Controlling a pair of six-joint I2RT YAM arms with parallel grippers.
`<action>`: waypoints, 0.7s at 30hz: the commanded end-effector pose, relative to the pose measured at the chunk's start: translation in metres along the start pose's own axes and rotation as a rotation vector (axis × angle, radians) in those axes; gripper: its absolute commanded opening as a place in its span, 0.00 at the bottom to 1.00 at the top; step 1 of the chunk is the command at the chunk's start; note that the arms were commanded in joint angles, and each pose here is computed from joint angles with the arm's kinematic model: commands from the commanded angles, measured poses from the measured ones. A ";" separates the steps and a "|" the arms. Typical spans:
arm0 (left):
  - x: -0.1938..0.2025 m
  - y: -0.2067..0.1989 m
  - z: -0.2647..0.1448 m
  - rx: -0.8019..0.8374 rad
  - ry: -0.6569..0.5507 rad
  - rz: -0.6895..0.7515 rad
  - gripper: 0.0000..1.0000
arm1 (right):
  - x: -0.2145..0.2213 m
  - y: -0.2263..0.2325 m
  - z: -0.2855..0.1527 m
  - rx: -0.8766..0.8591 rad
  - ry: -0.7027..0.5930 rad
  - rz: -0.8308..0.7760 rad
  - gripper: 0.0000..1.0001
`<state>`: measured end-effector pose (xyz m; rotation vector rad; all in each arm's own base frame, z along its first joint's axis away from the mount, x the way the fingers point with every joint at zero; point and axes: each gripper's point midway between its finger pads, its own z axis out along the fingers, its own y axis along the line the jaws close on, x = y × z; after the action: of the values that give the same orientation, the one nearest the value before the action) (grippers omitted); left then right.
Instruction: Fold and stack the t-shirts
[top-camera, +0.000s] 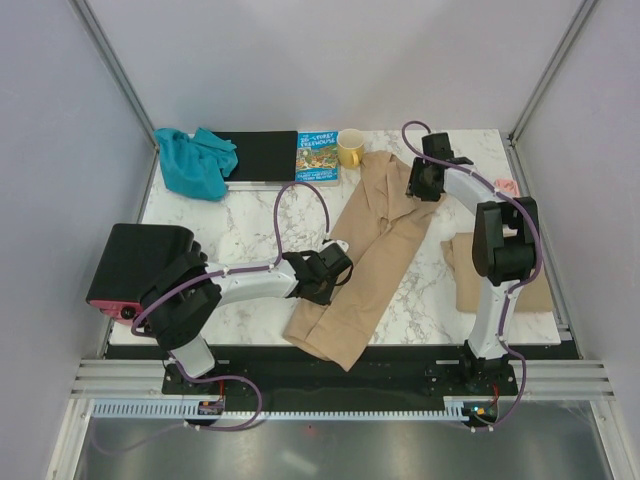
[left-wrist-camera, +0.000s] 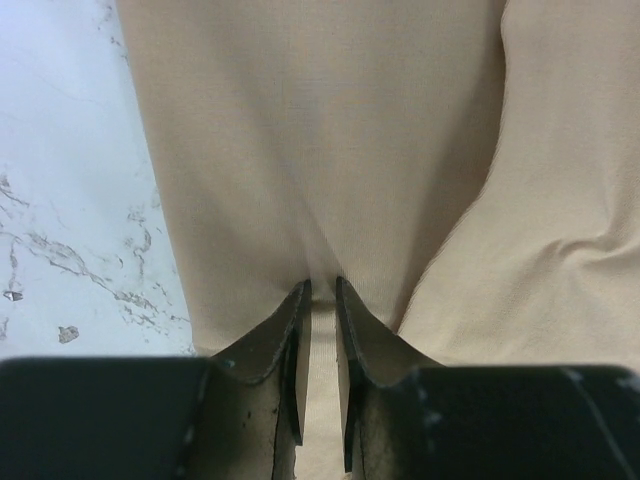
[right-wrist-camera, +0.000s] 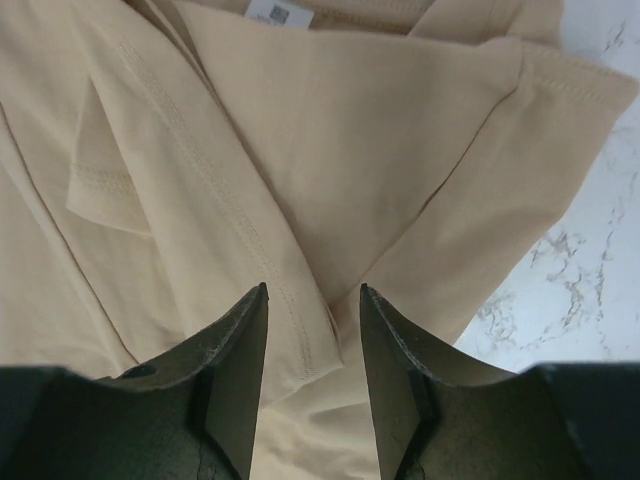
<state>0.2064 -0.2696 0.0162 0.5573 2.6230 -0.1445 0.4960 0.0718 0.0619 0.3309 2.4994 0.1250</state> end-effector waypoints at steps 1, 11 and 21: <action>0.021 0.018 0.002 -0.094 0.080 0.008 0.23 | 0.017 0.005 -0.004 -0.045 0.046 0.028 0.49; 0.025 0.021 0.003 -0.106 0.083 -0.006 0.23 | 0.029 0.019 0.000 -0.122 0.091 0.026 0.17; 0.025 0.016 0.011 -0.102 0.101 0.001 0.22 | 0.017 0.066 -0.026 -0.256 0.030 -0.044 0.05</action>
<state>0.2071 -0.2686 0.0156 0.5383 2.6430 -0.1137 0.4746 0.1085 0.0470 0.2657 2.5733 0.3074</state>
